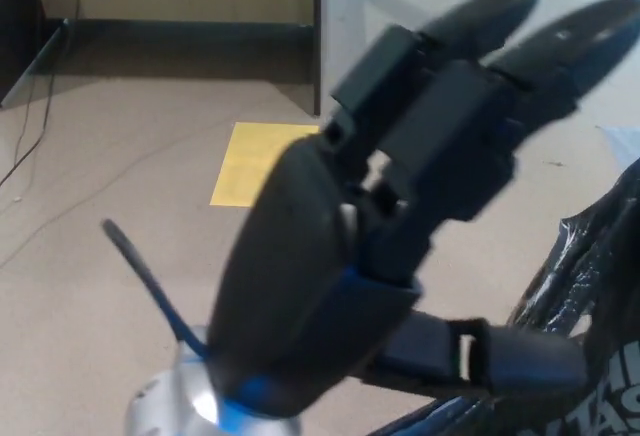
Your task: A person is holding a plastic bag and the robot extends its left hand to grab the bag by hooking its thumb into the holes at the top and brings its hand down by its side. Then it extends its arm again to hand the plastic bag back to the person.
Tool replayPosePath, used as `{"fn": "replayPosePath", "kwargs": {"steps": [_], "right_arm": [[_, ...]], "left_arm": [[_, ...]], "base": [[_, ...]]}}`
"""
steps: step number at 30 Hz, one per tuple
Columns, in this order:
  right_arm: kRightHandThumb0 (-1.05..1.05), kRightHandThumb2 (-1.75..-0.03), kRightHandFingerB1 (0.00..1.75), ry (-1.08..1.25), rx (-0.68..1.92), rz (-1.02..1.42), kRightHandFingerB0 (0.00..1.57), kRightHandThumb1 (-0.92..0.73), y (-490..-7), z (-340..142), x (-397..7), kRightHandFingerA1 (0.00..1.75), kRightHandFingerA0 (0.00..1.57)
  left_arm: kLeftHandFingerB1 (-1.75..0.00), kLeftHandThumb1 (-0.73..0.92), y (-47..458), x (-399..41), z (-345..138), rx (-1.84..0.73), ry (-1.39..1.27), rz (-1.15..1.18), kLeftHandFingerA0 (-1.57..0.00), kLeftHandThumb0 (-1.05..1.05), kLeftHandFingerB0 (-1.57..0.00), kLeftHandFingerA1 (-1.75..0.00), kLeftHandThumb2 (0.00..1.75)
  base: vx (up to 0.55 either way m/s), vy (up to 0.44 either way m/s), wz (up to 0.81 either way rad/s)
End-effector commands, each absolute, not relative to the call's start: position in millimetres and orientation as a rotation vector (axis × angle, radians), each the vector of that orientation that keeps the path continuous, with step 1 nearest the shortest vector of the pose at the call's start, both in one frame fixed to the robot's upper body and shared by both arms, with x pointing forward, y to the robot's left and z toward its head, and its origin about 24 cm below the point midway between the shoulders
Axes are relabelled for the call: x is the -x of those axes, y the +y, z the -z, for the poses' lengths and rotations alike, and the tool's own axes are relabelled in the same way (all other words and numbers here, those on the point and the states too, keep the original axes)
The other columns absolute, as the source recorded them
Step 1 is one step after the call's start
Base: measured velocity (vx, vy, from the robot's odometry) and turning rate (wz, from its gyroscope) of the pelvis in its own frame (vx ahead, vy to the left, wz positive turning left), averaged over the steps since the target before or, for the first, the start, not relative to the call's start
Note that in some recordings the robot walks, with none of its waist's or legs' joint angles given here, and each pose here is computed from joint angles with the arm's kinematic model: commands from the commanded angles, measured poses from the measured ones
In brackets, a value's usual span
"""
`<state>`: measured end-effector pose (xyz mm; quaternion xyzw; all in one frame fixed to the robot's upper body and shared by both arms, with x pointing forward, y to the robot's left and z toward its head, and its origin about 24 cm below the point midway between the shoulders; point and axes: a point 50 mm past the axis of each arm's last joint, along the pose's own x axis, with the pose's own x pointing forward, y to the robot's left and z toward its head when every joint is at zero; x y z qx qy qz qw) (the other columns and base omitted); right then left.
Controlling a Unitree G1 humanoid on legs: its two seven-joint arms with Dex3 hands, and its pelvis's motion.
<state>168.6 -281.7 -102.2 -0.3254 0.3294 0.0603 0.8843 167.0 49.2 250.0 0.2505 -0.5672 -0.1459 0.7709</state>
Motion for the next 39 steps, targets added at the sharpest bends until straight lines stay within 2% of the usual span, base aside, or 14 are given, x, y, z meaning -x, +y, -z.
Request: {"fn": "replayPosePath", "kwargs": {"steps": [1, 7, 8, 9, 13, 14, 15, 22, 25, 27, 28, 30, 32, 39], "right_arm": [[-0.53, -0.86, 0.46, 0.702, 0.735, -0.141, 0.28, -0.53, -291, 95, -177, 0.49, 0.30], [-0.56, -0.87, 0.46, 0.711, 0.738, -0.148, 0.27, -0.54, -293, 97, -175, 0.50, 0.31], [-0.56, -0.87, 0.46, 0.719, 0.742, -0.149, 0.27, -0.55, -293, 97, -174, 0.50, 0.32], [-0.56, -0.87, 0.45, 0.725, 0.754, -0.154, 0.25, -0.55, -294, 98, -175, 0.51, 0.33], [-0.58, -0.87, 0.44, 0.740, 0.780, -0.163, 0.23, -0.55, -294, 98, -176, 0.50, 0.31], [-0.50, -0.61, 0.32, 0.736, 0.772, -0.161, 0.31, -0.70, -293, 98, -175, 0.36, 0.35], [-0.56, -0.87, 0.44, 0.733, 0.764, -0.161, 0.23, -0.55, -293, 99, -174, 0.51, 0.31], [-0.45, -0.61, 0.33, 0.727, 0.719, -0.143, 0.37, -0.69, -291, 103, -161, 0.35, 0.37], [-0.45, -0.61, 0.33, 0.733, 0.715, -0.143, 0.37, -0.69, -291, 104, -158, 0.35, 0.37], [-0.51, -0.86, 0.45, 0.734, 0.712, -0.144, 0.27, -0.54, -291, 105, -155, 0.49, 0.32], [-0.51, -0.86, 0.45, 0.737, 0.707, -0.141, 0.26, -0.55, -291, 105, -154, 0.49, 0.33], [-0.51, -0.86, 0.45, 0.742, 0.708, -0.140, 0.26, -0.55, -291, 105, -154, 0.49, 0.33], [-0.53, -0.87, 0.44, 0.731, 0.712, -0.135, 0.25, -0.56, -291, 102, -162, 0.49, 0.33], [-0.52, -0.86, 0.45, 0.713, 0.697, -0.110, 0.27, -0.54, -291, 100, -168, 0.50, 0.35]], "left_arm": [[-0.16, 0.49, 35, -176, -226, -0.813, -0.946, 0.336, -0.03, -0.82, -0.01, -0.38, 0.89], [-0.18, 0.49, 29, -167, -223, -0.831, -0.925, 0.344, -0.09, -0.82, -0.02, -0.42, 0.91], [-0.24, 0.63, 28, -166, -223, -0.841, -0.925, 0.342, -0.14, -0.92, -0.03, -0.30, 0.60], [-0.17, 0.50, 26, -165, -222, -0.841, -0.917, 0.344, -0.09, -0.84, -0.01, -0.42, 0.92], [-0.13, 0.50, 22, -162, -220, -0.855, -0.882, 0.357, -0.04, -0.85, -0.03, -0.34, 0.94], [-0.13, 0.50, 21, -161, -220, -0.864, -0.873, 0.360, -0.04, -0.85, -0.03, -0.33, 0.94], [-0.14, 0.49, 20, -161, -218, -0.865, -0.866, 0.357, -0.03, -0.84, -0.02, -0.33, 0.93], [-0.23, 0.52, 29, -182, -202, -0.962, -0.802, 0.186, -0.07, -0.89, -0.04, -0.28, 0.64], [-0.21, 0.44, 32, -194, -197, -0.988, -0.791, 0.116, -0.01, -0.75, -0.05, -0.37, 0.87], [-0.22, 0.44, 36, -204, -195, -1.013, -0.792, 0.040, -0.06, -0.77, -0.08, -0.30, 0.84], [-0.26, 0.53, 38, -211, -194, -1.028, -0.789, 0.002, -0.06, -0.85, -0.06, -0.28, 0.57], [-0.20, 0.39, 42, -219, -194, -1.049, -0.793, -0.045, -0.02, -0.69, -0.02, -0.29, 0.84], [-0.26, 0.49, 47, -232, -197, -1.059, -0.835, -0.121, -0.07, -0.78, -0.06, -0.29, 0.55], [-0.27, 0.39, 56, -255, -202, -1.125, -0.839, -0.221, -0.03, -0.64, -0.03, -0.31, 0.80]], "base": [[0.00, 0.000, 0.00], [0.00, 0.000, 0.00], [0.00, 0.000, 0.00], [0.00, 0.000, 0.00], [0.00, 0.000, 0.00], [0.00, 0.000, 0.00], [0.00, 0.000, 0.00], [0.00, 0.000, 0.00], [0.00, 0.000, 0.00], [0.00, 0.000, 0.00], [0.00, 0.000, 0.00], [0.00, 0.000, 0.00], [0.00, 0.000, 0.00], [0.00, 0.000, 0.00]]}}
